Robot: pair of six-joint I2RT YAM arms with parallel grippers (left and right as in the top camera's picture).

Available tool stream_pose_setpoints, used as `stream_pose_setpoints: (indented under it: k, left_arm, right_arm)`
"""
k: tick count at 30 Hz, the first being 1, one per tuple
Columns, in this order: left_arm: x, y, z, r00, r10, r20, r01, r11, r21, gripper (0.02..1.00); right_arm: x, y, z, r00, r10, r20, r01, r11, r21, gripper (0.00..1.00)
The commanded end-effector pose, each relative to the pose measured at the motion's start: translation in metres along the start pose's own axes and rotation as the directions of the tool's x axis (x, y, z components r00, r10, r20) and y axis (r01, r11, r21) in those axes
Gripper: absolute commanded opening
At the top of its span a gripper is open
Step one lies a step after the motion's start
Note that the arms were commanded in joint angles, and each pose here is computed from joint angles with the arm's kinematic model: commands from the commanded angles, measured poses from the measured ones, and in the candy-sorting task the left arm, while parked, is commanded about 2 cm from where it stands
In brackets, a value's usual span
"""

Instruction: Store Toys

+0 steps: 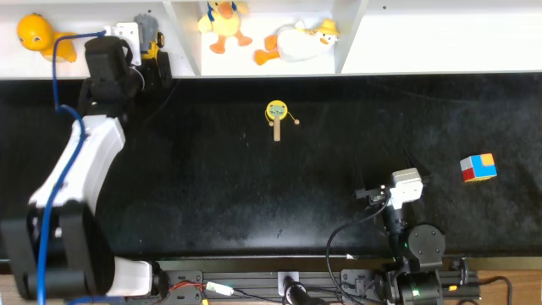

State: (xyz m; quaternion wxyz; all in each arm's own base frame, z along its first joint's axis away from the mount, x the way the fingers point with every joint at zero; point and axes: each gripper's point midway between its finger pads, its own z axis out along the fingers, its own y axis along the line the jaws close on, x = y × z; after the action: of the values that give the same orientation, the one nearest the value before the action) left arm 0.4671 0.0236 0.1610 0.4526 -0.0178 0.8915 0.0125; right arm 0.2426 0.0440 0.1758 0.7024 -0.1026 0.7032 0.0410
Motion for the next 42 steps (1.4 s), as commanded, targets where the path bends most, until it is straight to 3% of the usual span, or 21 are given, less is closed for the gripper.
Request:
stream_pose_setpoints:
  k: [1, 7, 13, 31, 36, 42]
  left_arm:
    - [-0.040, -0.005, -0.075, 0.996, 0.005, 0.088, -0.006, 1.000, 0.006, 1.000]
    - [-0.006, -0.016, -0.158, 0.999, 0.046, -0.016, -0.046, 0.999, -0.018, 1.000]
    - [0.029, -0.034, -0.208, 0.996, 0.055, -0.065, -0.052, 0.997, 0.049, 1.000]
    - [0.065, -0.032, -0.207, 0.977, 0.073, -0.200, -0.065, 0.997, 0.048, 0.998]
    - [0.056, -0.029, -0.196, 1.000, 0.005, 0.010, -0.006, 0.999, 0.053, 0.998]
    - [0.079, -0.014, -0.192, 0.962, -0.106, 0.250, 0.087, 0.993, 0.085, 0.998]
  right_arm:
    - [0.003, 0.003, 0.000, 1.000, 0.004, 0.001, -0.004, 1.000, -0.011, 0.996]
    - [0.003, 0.003, 0.000, 1.000, 0.004, 0.001, -0.004, 1.000, -0.011, 0.996]
    - [0.003, 0.003, 0.000, 1.000, 0.004, 0.001, -0.004, 1.000, -0.011, 0.993]
    - [0.003, 0.003, 0.000, 1.000, 0.004, 0.001, -0.004, 1.000, -0.011, 0.996]
    - [0.003, 0.003, 0.000, 1.000, 0.004, 0.001, -0.004, 1.000, -0.011, 0.993]
    - [0.003, 0.003, 0.000, 1.000, 0.004, 0.001, -0.004, 1.000, -0.011, 0.996]
